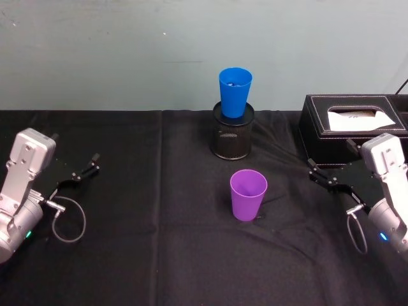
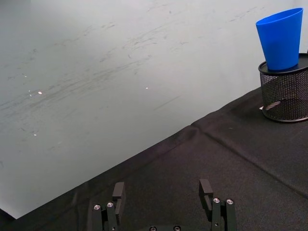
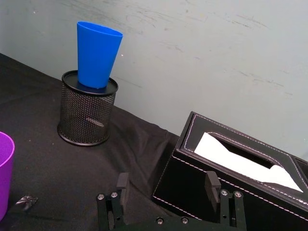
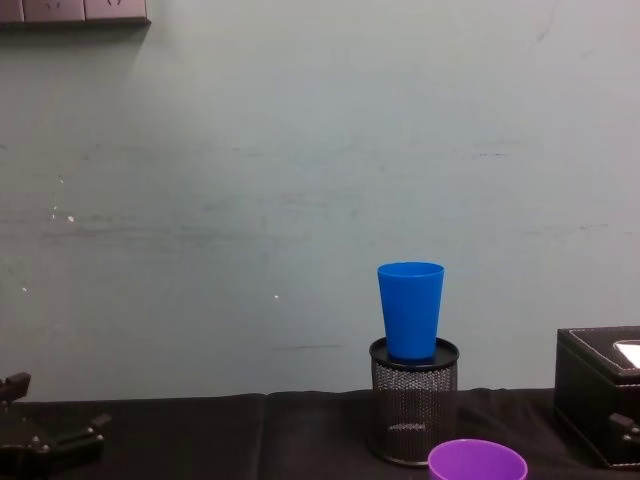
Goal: Pick up one cup with a gripper and tap it against the other cup.
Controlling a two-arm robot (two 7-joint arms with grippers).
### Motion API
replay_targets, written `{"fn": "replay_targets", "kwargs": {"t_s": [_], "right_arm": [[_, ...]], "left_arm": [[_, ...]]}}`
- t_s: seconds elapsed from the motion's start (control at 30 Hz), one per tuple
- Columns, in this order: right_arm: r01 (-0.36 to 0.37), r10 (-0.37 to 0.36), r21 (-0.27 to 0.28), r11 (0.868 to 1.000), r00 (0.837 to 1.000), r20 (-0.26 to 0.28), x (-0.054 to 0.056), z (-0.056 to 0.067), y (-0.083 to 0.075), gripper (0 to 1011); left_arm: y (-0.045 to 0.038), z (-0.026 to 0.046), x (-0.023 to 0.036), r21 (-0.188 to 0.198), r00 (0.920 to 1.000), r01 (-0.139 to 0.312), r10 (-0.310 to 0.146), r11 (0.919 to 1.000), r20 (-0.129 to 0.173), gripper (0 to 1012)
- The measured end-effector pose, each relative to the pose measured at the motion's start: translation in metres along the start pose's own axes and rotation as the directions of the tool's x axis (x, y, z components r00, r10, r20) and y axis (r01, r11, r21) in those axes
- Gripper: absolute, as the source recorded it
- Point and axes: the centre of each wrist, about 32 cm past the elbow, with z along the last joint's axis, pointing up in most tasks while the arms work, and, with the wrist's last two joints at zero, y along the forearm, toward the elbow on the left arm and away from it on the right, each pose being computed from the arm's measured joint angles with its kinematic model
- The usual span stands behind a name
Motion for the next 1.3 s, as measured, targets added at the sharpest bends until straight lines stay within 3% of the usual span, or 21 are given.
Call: {"fn": "replay_targets", "kwargs": {"t_s": [1.3], "right_arm": [[0.000, 0.000, 0.000, 1.000, 1.000, 0.000, 0.0000, 0.0000, 0.0000, 1002]], "left_arm": [[0.0000, 0.0000, 0.0000, 0.000, 1.0000, 0.000, 0.000, 1.0000, 0.000, 1000]]}}
